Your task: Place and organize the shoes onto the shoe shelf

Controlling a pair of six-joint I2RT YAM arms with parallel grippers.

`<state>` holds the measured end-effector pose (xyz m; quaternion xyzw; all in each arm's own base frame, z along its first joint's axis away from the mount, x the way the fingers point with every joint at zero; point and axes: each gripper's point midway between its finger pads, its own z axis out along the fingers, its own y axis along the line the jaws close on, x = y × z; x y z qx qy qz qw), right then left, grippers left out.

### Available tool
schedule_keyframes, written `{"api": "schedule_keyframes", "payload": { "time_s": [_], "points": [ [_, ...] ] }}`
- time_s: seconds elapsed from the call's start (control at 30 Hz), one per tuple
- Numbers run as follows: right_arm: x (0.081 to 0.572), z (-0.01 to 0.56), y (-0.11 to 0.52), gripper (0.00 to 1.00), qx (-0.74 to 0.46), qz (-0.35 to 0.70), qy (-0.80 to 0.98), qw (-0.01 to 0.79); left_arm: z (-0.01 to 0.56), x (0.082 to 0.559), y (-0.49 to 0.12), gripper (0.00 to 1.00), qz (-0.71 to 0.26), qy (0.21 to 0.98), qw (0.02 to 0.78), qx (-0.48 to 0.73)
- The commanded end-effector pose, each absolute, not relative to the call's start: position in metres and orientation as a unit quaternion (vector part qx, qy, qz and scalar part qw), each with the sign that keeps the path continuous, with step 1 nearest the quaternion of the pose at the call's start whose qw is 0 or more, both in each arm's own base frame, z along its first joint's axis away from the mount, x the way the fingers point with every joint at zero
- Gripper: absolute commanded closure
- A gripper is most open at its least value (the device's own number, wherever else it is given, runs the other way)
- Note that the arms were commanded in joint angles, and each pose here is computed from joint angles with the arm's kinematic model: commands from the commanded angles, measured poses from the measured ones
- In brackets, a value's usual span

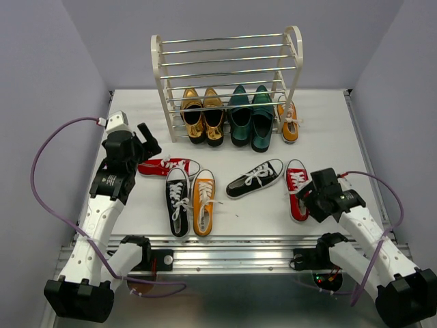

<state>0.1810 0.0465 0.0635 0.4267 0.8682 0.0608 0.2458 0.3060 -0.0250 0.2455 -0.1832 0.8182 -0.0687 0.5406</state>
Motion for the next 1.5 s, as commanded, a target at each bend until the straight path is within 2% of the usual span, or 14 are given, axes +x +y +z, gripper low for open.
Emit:
{"api": "schedule_keyframes", "payload": {
  "time_s": [0.0, 0.17, 0.27, 0.37, 0.57, 0.6, 0.63, 0.67, 0.83, 1.1, 1.3, 1.47],
  "points": [
    [0.178, 0.06, 0.045, 0.3, 0.439, 0.06, 0.862, 0.245, 0.246, 0.309, -0.027, 0.01, -0.073, 0.814, 0.549, -0.177],
    [0.174, 0.051, 0.045, 0.36, 0.43, 0.05, 0.871, 0.231, 0.244, 0.311, -0.028, 0.01, -0.074, 0.816, 0.546, -0.176],
    [0.173, 0.043, 0.05, 0.45, 0.427, 0.058, 0.875, 0.22, 0.243, 0.31, -0.028, 0.01, -0.074, 0.816, 0.546, -0.176],
    [0.173, 0.039, 0.053, 0.6, 0.425, 0.063, 0.877, 0.215, 0.239, 0.31, -0.029, 0.01, -0.073, 0.819, 0.542, -0.175],
    [0.185, 0.043, 0.064, 0.79, 0.38, 0.094, 0.891, 0.229, 0.24, 0.311, -0.029, 0.01, -0.074, 0.818, 0.542, -0.176],
    [0.186, 0.044, 0.063, 0.91, 0.374, 0.09, 0.894, 0.231, 0.241, 0.311, -0.029, 0.01, -0.074, 0.818, 0.542, -0.176],
    [0.189, 0.049, 0.062, 0.97, 0.373, 0.084, 0.894, 0.233, 0.242, 0.311, -0.029, 0.01, -0.075, 0.818, 0.543, -0.176],
    [0.192, 0.052, 0.06, 0.99, 0.373, 0.079, 0.894, 0.236, 0.242, 0.311, -0.029, 0.01, -0.075, 0.818, 0.542, -0.177],
    [0.207, 0.086, 0.052, 0.99, 0.367, 0.068, 0.885, 0.277, 0.249, 0.309, -0.024, 0.01, -0.063, 0.815, 0.545, -0.185],
    [0.228, 0.179, 0.041, 0.99, 0.329, 0.072, 0.867, 0.366, 0.261, 0.309, -0.008, 0.01, -0.036, 0.798, 0.561, -0.219],
    [0.234, 0.207, 0.062, 0.99, 0.26, 0.101, 0.896, 0.346, 0.27, 0.312, -0.01, 0.01, -0.049, 0.787, 0.571, -0.227],
    [0.242, 0.244, 0.08, 0.99, 0.204, 0.149, 0.896, 0.365, 0.276, 0.315, -0.014, 0.01, -0.058, 0.787, 0.573, -0.223]
  ]
}}
